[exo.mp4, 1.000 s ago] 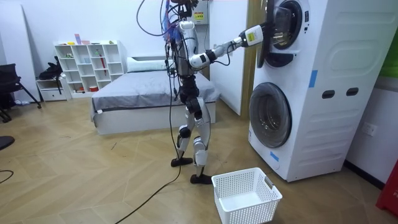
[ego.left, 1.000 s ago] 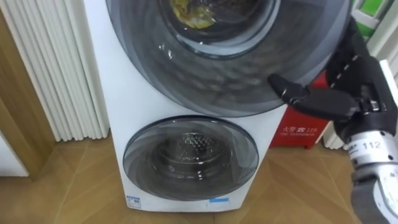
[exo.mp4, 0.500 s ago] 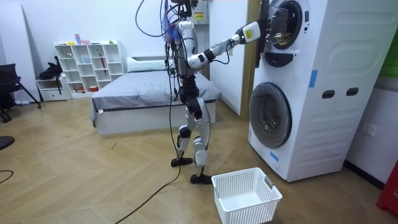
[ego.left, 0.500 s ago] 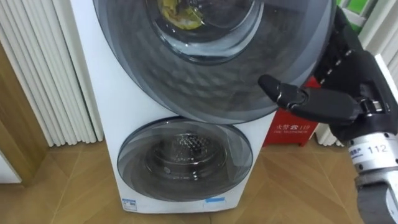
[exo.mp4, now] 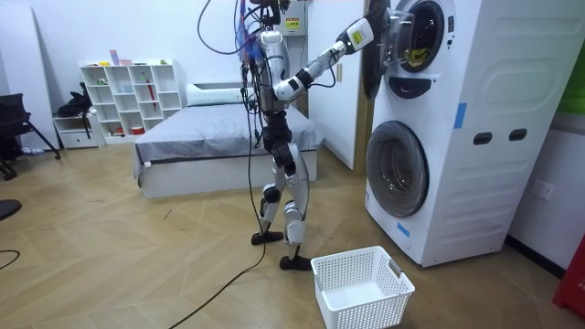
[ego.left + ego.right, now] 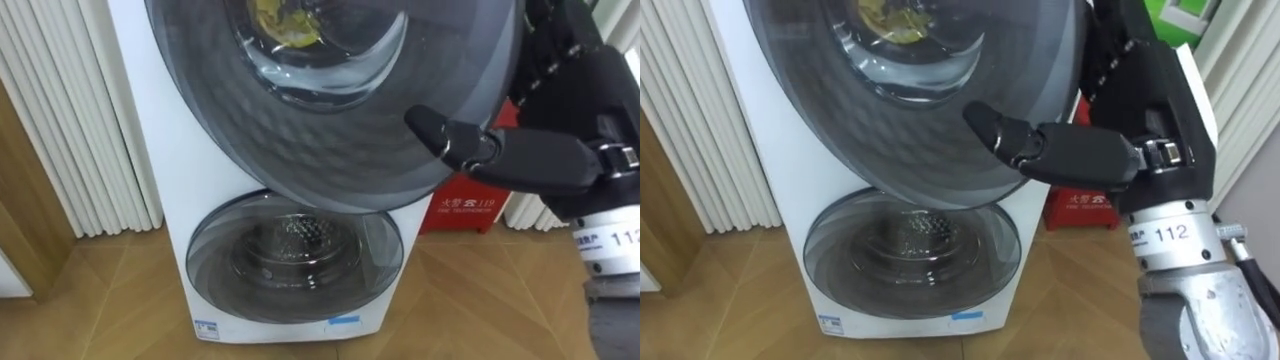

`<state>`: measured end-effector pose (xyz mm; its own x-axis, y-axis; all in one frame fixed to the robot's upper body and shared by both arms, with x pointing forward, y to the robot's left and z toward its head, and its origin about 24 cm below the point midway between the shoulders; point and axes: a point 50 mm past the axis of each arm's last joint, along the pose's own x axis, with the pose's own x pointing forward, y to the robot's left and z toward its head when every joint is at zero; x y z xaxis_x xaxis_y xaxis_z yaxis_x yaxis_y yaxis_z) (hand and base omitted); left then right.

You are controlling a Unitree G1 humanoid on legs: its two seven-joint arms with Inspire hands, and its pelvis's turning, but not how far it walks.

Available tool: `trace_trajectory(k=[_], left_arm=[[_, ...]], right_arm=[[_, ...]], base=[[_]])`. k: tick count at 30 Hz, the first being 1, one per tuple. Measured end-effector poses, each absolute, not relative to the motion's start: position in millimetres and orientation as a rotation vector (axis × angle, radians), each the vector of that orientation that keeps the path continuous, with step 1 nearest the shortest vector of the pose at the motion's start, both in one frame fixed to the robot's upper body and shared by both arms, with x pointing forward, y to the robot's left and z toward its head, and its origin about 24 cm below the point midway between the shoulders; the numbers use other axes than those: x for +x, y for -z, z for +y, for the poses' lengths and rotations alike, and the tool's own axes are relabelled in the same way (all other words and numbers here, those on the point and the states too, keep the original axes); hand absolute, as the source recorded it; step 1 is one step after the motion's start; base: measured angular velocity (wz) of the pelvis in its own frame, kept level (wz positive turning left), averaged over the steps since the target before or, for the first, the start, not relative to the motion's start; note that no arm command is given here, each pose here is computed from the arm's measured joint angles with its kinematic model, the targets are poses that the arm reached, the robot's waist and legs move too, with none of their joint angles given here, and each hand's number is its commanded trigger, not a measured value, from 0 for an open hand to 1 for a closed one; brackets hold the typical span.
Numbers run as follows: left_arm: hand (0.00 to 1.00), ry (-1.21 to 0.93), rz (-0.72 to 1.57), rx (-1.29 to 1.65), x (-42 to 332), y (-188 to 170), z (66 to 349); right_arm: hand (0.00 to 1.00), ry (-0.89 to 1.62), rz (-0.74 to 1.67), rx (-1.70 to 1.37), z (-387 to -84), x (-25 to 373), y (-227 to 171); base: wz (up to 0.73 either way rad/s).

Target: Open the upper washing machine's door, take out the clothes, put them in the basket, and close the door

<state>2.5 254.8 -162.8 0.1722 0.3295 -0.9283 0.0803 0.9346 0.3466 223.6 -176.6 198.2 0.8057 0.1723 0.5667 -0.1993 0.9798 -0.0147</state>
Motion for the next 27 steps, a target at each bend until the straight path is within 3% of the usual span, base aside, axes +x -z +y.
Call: trace_trajectory(k=[7,27], left_arm=[[0.0,-0.173,1.403,0.343,3,163,254],[0.0,-0.142,1.379,0.36,15,163,254]], right_arm=[[0.0,-0.287,-0.678,0.053,-170,223,-210],[0.0,-0.818,-0.722,0.307,-102,207,-205]], base=[[0.0],[0.05]])
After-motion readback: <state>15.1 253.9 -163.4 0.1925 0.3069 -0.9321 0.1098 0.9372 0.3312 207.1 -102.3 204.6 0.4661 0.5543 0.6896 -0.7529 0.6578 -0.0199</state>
